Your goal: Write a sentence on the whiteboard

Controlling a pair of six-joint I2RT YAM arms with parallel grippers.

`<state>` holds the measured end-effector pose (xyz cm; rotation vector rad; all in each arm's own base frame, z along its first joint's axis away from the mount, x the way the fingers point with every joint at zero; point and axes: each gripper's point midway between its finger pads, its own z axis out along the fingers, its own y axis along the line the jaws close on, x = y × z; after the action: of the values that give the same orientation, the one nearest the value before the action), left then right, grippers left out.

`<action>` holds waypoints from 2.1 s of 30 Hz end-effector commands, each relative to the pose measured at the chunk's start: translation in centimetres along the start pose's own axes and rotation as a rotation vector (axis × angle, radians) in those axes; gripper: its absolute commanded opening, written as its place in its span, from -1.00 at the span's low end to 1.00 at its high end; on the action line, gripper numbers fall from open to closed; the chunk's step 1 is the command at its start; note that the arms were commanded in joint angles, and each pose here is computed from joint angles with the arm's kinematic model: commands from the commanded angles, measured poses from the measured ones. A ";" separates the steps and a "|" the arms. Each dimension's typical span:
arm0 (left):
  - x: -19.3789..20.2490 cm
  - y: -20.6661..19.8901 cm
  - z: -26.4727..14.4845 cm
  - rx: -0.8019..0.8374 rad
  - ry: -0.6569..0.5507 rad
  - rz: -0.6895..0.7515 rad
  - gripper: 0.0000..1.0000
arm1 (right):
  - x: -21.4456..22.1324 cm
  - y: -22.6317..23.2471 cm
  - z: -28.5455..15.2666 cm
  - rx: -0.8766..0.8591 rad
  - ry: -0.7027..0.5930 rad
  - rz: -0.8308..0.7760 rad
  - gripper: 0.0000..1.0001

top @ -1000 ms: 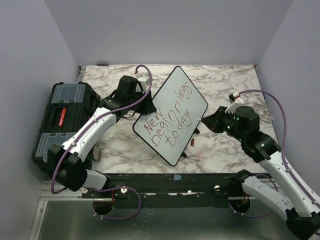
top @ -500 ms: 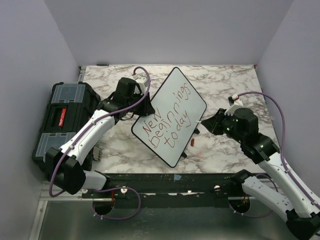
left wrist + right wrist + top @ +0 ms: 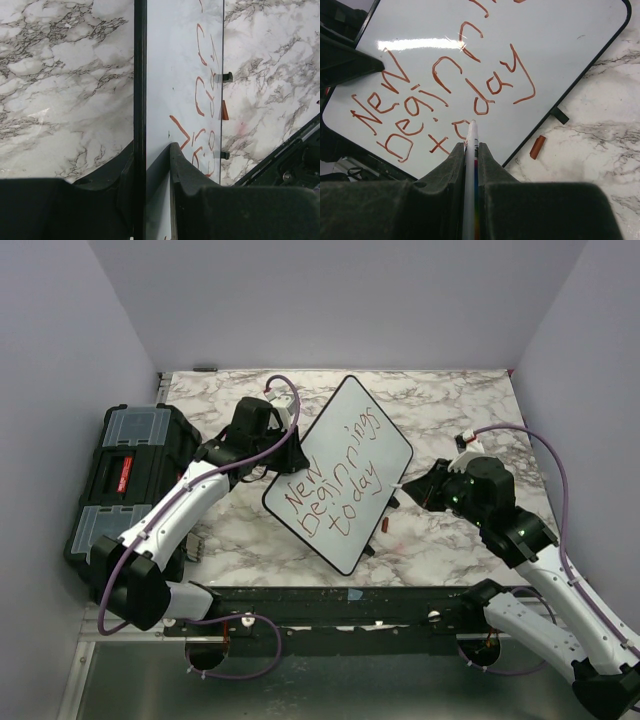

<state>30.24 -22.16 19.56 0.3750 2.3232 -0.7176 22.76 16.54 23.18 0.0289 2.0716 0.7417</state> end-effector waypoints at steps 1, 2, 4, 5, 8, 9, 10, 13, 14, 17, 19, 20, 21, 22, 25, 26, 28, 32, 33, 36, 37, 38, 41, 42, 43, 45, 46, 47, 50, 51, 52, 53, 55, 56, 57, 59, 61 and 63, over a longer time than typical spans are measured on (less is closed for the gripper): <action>8.8 5.6 0.1 -0.238 0.326 0.106 -0.58 | 0.8 -0.3 0.1 0.004 0.024 0.003 -0.99; 8.7 5.7 0.0 -0.246 0.323 0.111 -0.56 | 0.9 -0.3 0.2 0.004 0.025 0.003 -0.99; 8.2 6.0 0.0 -0.264 0.314 0.120 -0.51 | 0.9 -0.3 0.2 0.004 0.026 0.003 -0.99; 8.1 6.1 -0.1 -0.270 0.313 0.123 -0.48 | 0.9 -0.3 0.3 0.004 0.026 0.003 -0.99; 7.9 6.4 -0.1 -0.290 0.309 0.130 -0.39 | 1.0 -0.4 0.3 0.007 0.028 0.003 -0.99; 7.8 6.6 -0.1 -0.300 0.305 0.132 -0.34 | 1.0 -0.4 0.4 0.009 0.029 0.003 -0.99; 7.6 6.9 -0.1 -0.319 0.296 0.130 -0.29 | 1.0 -0.4 0.4 0.010 0.028 0.003 -0.99; 6.9 7.6 -0.4 -0.364 0.265 0.132 -0.24 | 1.0 -0.5 0.4 0.013 0.028 0.003 -0.99; 6.7 7.6 -0.4 -0.368 0.255 0.132 -0.24 | 1.0 -0.5 0.4 0.013 0.027 0.004 -0.99; 6.2 7.8 -0.6 -0.384 0.231 0.137 -0.23 | 1.1 -0.6 0.5 0.016 0.032 0.003 -0.99; 5.9 7.9 -0.8 -0.393 0.221 0.141 -0.20 | 1.1 -0.5 0.6 0.015 0.032 0.003 -0.99; 5.8 7.9 -0.8 -0.395 0.219 0.143 -0.18 | 1.1 -0.5 0.6 0.014 0.032 0.003 -0.99; 5.7 7.9 -0.9 -0.398 0.217 0.146 -0.17 | 1.1 -0.6 0.7 0.016 0.032 0.003 -0.99; 5.6 8.0 -0.9 -0.403 0.214 0.148 -0.16 | 1.1 -0.6 0.7 0.016 0.033 0.004 -0.99; 5.4 8.3 -1.2 -0.424 0.203 0.155 -0.10 | 1.1 -0.5 0.8 0.014 0.034 0.004 -0.99; 5.2 8.4 -1.3 -0.430 0.197 0.157 -0.08 | 1.1 -0.6 0.8 0.015 0.035 0.004 -0.99; 4.9 8.5 -1.5 -0.443 0.180 0.160 0.01 | 1.2 -0.7 0.9 0.017 0.036 0.006 -0.99; 4.3 8.6 -1.9 -0.460 0.154 0.168 0.14 | 1.4 -0.7 1.1 0.020 0.040 0.006 -0.99; 4.2 8.6 -1.9 -0.461 0.151 0.170 0.17 | 1.3 -0.7 1.2 0.019 0.039 0.006 -0.99; 3.9 8.7 -2.1 -0.469 0.140 0.175 0.20 | 1.3 -0.7 1.2 0.018 0.039 0.005 -0.99; 3.8 8.7 -2.2 -0.472 0.137 0.176 0.20 | 1.2 -0.7 1.2 0.019 0.038 0.005 -0.99; 3.7 8.7 -2.3 -0.473 0.134 0.175 0.20 | 1.2 -0.7 1.2 0.021 0.039 0.005 -0.99; 3.4 8.6 -2.5 -0.474 0.124 0.177 0.20 | 1.2 -0.7 1.2 0.021 0.039 0.007 -0.99; 3.3 8.5 -2.6 -0.474 0.119 0.177 0.20 | 1.3 -0.7 1.2 0.018 0.040 0.006 -0.99; 3.2 8.5 -2.7 -0.473 0.114 0.177 0.20 | 1.2 -0.7 1.2 0.018 0.039 0.007 -0.99; 3.0 8.2 -2.9 -0.465 0.105 0.175 0.20 | 1.2 -0.7 1.2 0.018 0.038 0.006 -0.99; 3.0 8.1 -3.0 -0.459 0.103 0.174 0.20 | 1.3 -0.6 1.2 0.018 0.039 0.006 -0.99; 2.9 7.9 -3.1 -0.455 0.098 0.173 0.20 | 1.2 -0.6 1.2 0.018 0.039 0.008 -0.99; 2.7 7.4 -3.4 -0.437 0.089 0.169 0.20 | 1.3 -0.6 1.3 0.017 0.041 0.008 -0.98; 2.7 7.1 -3.4 -0.425 0.088 0.166 0.20 | 1.3 -0.7 1.3 0.018 0.041 0.009 -0.99; 2.7 6.8 -3.4 -0.410 0.088 0.163 0.21 | 1.3 -0.6 1.3 0.016 0.041 0.009 -0.99; 2.7 6.4 -3.5 -0.399 0.084 0.161 0.21 | 1.3 -0.6 1.3 0.014 0.039 0.009 -0.99; 2.6 6.0 -3.5 -0.382 0.078 0.157 0.22 | 1.3 -0.5 1.3 0.014 0.041 0.010 -0.99; 2.6 5.8 -3.6 -0.375 0.077 0.152 0.22 | 1.2 -0.5 1.3 0.013 0.041 0.011 -0.99; 2.6 5.6 -3.6 -0.368 0.076 0.151 0.22 | 1.2 -0.5 1.3 0.012 0.039 0.011 -0.99; 2.6 5.3 -3.7 -0.358 0.073 0.151 0.22 | 1.2 -0.5 1.3 0.011 0.040 0.011 -0.99; 2.5 5.1 -3.8 -0.356 0.072 0.151 0.22 | 1.1 -0.4 1.3 0.010 0.038 0.011 -0.99; 2.3 5.0 -4.2 -0.356 0.065 0.152 0.22 | 1.0 -0.4 1.2 0.009 0.037 0.009 -0.99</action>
<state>29.27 -15.27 17.16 0.4063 2.4048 -0.1809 23.16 16.77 21.56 0.0342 2.1203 0.7236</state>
